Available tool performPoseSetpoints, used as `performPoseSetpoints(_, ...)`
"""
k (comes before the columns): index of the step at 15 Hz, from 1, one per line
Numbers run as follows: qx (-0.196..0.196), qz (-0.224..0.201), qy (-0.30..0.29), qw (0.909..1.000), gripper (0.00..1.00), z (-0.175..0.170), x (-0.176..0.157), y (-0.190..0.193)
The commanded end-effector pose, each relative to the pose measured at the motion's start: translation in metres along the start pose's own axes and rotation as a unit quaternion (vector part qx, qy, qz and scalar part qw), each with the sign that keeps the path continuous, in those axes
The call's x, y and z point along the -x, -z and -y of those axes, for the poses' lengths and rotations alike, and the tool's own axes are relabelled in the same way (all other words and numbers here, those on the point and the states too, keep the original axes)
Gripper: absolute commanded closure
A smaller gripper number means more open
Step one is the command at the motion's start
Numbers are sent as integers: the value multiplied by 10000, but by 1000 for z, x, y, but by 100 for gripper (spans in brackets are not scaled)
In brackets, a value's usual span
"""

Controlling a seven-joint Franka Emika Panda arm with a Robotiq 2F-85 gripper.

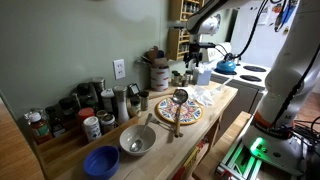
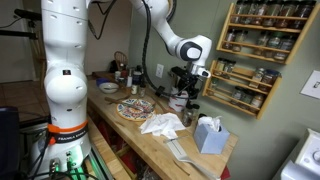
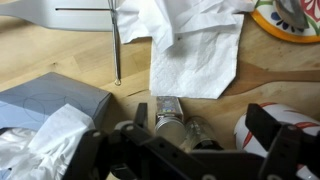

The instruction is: Pick up the spice container with black substance in it and put it on the far right of the bottom shelf of the bottom spice rack

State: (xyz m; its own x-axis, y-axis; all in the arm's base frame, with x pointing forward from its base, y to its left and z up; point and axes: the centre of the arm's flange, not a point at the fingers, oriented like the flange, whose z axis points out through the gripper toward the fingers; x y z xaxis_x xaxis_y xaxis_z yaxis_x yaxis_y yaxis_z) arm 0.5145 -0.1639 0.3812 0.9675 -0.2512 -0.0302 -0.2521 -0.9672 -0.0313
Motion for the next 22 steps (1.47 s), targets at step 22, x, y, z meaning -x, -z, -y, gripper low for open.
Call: performPoseSetpoints(22, 201, -821, 5, 9964, 23, -8, -44, -96)
